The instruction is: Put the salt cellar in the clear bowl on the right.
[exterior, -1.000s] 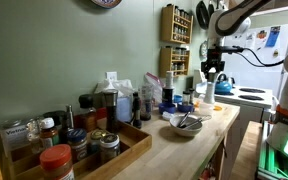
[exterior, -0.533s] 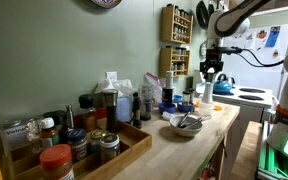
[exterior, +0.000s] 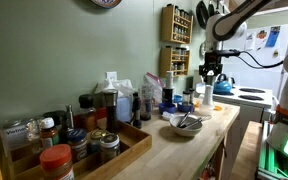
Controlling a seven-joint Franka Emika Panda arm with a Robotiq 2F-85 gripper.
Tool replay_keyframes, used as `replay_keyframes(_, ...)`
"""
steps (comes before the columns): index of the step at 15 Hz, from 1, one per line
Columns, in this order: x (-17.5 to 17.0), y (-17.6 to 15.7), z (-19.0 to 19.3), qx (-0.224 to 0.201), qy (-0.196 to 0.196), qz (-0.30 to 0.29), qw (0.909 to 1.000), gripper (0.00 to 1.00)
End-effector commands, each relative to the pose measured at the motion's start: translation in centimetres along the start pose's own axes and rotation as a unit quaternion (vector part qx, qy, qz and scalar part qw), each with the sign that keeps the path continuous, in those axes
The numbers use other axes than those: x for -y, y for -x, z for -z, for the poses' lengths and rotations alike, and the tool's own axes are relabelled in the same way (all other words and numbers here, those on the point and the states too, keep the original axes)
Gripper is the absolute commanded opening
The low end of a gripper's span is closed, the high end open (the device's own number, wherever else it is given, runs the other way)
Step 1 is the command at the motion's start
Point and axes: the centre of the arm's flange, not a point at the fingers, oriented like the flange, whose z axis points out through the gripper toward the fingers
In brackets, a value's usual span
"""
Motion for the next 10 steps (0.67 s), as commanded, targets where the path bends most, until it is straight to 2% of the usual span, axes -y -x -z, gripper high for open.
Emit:
replay_keyframes(1,0.5,-0.1,-0.6,-0.011,-0.001,-0.011,0.9999,0.37)
replay_keyframes(10,1.4,0.0,-2.6,-0.019,0.014,-0.013,0.9996,0.37)
